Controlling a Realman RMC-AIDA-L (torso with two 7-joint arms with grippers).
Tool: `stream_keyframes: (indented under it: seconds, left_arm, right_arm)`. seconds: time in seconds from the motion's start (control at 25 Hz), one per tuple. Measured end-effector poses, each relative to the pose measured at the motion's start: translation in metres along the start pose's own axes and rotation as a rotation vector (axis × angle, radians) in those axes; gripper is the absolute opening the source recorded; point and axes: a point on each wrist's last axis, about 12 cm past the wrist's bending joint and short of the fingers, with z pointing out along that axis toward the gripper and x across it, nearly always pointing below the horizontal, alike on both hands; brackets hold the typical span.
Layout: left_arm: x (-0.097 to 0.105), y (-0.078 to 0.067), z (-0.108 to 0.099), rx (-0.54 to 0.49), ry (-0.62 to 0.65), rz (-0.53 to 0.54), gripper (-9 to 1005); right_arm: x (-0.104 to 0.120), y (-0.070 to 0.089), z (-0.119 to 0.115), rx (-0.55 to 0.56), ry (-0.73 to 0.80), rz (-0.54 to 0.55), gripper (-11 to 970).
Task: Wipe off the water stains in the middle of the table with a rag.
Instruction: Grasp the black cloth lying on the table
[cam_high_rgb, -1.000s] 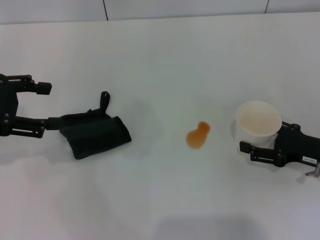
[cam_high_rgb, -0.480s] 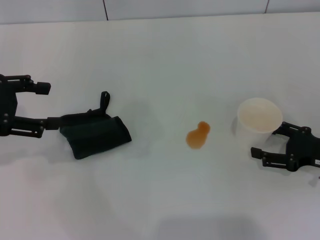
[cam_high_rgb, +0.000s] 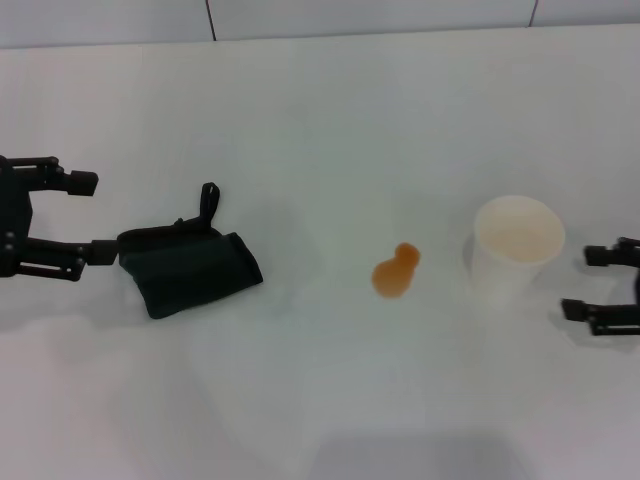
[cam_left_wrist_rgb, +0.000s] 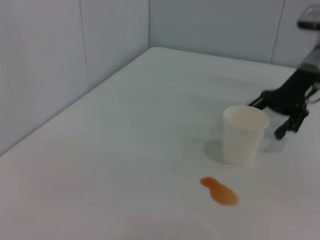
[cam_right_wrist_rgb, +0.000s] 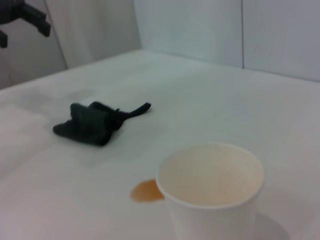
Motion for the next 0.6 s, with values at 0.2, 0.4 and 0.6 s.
stream_keyframes:
  seconds: [0.2,0.4,0.6]
  left_arm:
    - [-0.001,0.001,-0.003,-0.011,0.02,-0.01,871]
    - [-0.004,0.001,-0.005,-0.029,0.052,-0.016,871]
    - [-0.003,0.002,-0.005,-0.038,0.093,-0.029,871]
  right_arm:
    - [-0.03,0.0,-0.032,-0.041,0.032,-0.018,849]
    - [-0.07,0.002,-0.045,-0.092,0.043,-0.076,848]
    - [-0.118,0.004,-0.026,-0.164,0.131,-0.123,848]
